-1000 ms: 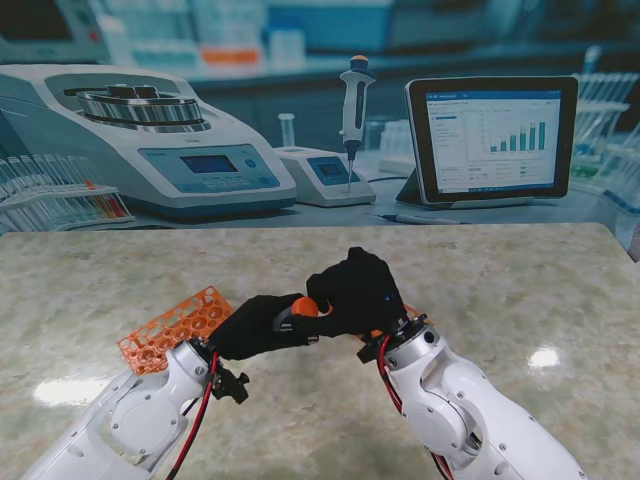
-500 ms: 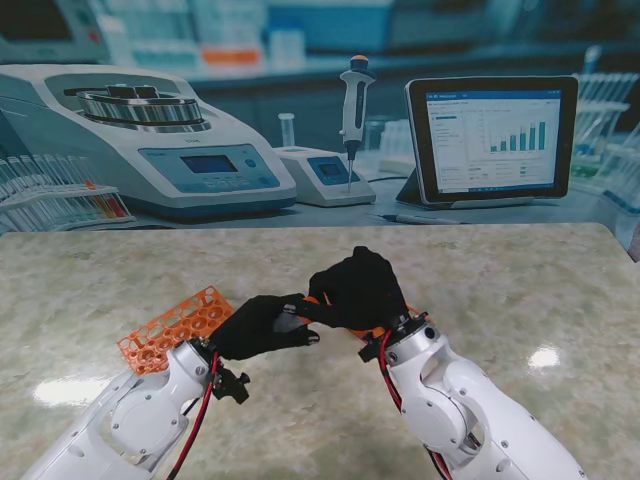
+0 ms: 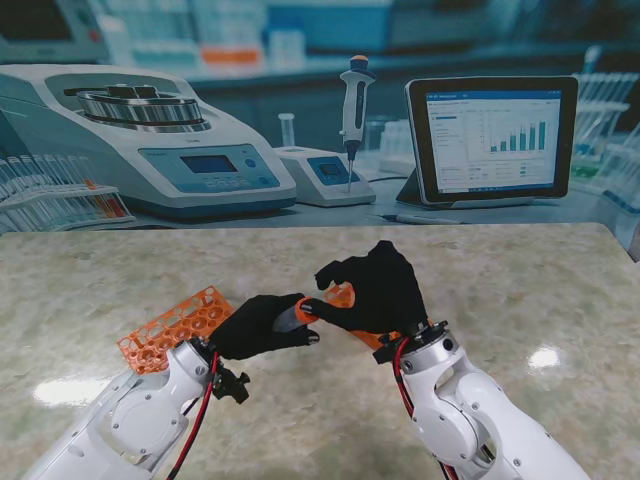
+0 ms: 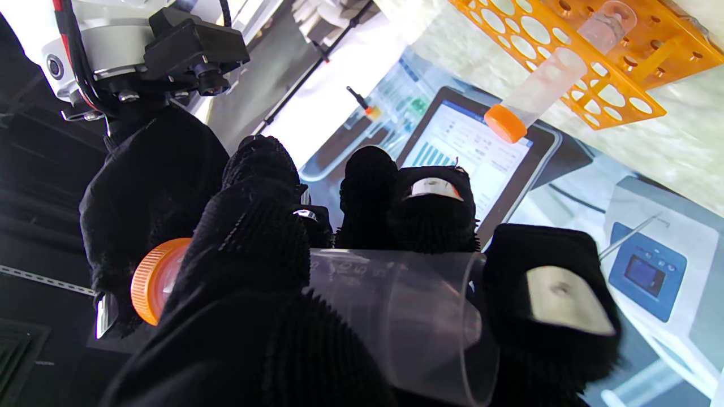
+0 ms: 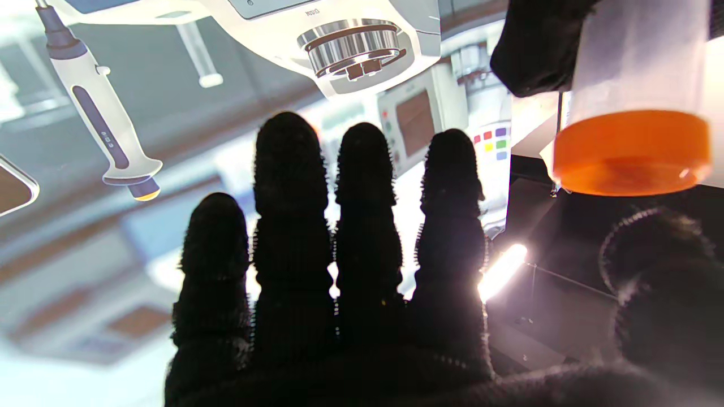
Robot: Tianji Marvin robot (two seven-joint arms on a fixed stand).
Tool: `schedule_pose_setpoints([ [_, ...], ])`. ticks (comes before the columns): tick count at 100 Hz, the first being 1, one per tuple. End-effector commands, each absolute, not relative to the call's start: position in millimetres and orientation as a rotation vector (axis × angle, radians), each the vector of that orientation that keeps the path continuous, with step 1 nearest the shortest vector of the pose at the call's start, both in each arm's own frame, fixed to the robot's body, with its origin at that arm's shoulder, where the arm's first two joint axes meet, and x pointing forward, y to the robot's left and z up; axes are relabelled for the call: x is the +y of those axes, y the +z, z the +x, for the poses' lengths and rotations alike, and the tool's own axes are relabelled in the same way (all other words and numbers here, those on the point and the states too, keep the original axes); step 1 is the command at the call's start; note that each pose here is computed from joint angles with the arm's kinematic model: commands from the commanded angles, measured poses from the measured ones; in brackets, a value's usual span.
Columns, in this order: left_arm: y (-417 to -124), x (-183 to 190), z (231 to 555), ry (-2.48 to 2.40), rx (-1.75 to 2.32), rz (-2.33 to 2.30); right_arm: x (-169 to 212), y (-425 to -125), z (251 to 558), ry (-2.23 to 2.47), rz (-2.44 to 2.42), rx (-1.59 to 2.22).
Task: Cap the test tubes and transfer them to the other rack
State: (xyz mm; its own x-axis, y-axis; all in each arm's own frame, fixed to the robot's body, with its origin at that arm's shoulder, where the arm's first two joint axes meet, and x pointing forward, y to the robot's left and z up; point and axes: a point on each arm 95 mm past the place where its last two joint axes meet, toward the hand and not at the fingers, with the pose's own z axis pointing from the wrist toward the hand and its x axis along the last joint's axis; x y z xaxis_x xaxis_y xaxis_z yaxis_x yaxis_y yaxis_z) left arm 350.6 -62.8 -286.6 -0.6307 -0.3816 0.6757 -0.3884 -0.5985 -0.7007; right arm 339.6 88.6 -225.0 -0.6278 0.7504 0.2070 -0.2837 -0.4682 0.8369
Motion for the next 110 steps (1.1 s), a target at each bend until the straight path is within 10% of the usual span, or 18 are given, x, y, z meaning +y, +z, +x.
schedule_pose_setpoints([
  [1,-285.0,-64.9,349.7,2.459,-1.405,1.339,88.6,-226.1,333.8,2.121,0.744,1.077],
  [110,-285.5,-67.8,349.1,2.448,-1.408,1.328,98.1,-229.0,337.3,2.147,0.746,1.161],
])
